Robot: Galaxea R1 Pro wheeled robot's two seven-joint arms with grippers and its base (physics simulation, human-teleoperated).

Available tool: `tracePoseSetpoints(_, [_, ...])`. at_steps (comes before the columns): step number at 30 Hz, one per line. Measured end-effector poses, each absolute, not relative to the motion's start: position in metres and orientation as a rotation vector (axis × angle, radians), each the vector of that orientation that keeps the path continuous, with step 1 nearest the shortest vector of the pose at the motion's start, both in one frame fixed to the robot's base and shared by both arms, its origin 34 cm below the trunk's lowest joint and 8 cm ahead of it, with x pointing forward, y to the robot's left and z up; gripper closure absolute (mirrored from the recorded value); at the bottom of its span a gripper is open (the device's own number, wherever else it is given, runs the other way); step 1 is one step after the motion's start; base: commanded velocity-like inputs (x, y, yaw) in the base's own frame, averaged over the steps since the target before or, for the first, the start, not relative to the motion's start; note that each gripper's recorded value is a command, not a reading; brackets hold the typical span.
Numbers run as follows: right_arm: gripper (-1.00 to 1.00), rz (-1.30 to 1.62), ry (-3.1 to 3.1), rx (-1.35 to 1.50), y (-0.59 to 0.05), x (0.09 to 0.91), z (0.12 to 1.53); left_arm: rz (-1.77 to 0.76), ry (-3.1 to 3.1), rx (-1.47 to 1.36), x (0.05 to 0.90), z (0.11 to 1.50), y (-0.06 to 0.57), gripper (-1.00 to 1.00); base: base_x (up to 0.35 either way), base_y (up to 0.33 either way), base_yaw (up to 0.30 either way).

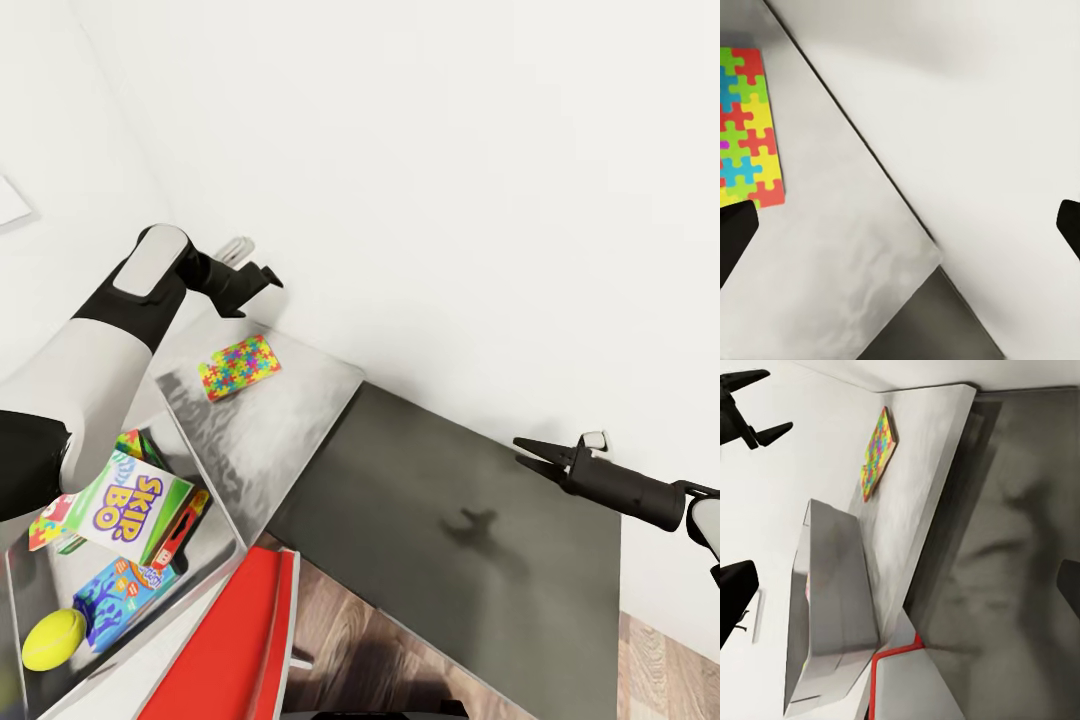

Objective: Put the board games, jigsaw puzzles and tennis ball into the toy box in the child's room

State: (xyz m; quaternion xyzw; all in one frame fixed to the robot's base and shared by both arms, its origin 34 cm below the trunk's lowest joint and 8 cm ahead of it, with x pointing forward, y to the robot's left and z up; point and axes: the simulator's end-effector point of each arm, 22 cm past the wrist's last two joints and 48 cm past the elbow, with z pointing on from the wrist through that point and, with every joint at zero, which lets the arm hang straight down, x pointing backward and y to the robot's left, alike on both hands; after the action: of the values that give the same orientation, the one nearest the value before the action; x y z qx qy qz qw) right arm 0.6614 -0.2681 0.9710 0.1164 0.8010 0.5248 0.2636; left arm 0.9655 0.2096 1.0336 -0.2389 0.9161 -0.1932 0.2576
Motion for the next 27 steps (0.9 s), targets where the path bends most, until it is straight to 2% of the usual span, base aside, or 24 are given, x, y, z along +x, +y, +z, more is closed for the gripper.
tracePoseSetpoints(17, [-1.00,1.420,2.168,0.319,-0.268,0.661,0.968,-0.416,2.465,-0.792,0.966,1.003,0.245,-1.00,0.000,0.000,0.000])
tracePoseSetpoints(27, [-1.00,1.423,2.180,0.331,-0.268,0.661,0.960,-0.228,2.461,-0.787,0.966,0.983,0.285,-1.00,0.000,0.000,0.000])
